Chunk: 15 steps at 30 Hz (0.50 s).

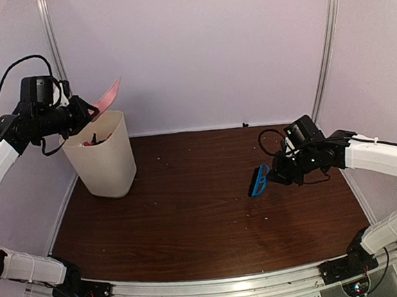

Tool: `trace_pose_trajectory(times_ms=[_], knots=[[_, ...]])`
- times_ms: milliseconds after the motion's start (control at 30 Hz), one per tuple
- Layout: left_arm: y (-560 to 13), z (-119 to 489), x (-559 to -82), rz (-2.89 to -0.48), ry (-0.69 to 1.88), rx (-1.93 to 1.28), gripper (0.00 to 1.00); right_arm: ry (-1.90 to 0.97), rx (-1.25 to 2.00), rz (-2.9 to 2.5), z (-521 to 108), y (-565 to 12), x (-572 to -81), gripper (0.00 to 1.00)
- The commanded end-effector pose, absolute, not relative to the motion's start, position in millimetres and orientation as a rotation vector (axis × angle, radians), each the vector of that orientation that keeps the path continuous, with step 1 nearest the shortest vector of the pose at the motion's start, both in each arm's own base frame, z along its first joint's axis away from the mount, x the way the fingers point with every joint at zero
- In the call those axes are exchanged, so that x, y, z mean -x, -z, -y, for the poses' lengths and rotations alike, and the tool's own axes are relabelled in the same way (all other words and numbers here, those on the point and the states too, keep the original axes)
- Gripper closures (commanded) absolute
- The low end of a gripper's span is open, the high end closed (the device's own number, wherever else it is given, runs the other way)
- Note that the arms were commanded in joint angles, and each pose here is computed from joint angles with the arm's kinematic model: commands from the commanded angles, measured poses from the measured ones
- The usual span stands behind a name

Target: Sweep away the paper scraps from the table

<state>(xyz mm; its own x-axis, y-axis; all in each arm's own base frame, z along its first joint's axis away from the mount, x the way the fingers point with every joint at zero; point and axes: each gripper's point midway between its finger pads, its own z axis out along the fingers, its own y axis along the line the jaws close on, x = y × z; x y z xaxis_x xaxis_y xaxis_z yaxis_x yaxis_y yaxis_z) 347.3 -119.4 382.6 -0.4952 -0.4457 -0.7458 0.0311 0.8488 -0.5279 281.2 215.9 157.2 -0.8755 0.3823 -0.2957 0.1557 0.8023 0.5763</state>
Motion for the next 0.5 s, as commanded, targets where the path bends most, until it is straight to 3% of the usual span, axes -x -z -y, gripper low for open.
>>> trace_pose_trajectory(times_ms=[0, 467], knots=[[-410, 122, -350, -1.946, 0.826, 0.404, 1.0, -0.807, -0.414, -2.574, -219, -160, -285, 1.0], [-440, 112, -354, -1.77, 1.253, 0.71, 1.0, -0.789, -0.414, -2.609, -217, -152, -280, 1.0]])
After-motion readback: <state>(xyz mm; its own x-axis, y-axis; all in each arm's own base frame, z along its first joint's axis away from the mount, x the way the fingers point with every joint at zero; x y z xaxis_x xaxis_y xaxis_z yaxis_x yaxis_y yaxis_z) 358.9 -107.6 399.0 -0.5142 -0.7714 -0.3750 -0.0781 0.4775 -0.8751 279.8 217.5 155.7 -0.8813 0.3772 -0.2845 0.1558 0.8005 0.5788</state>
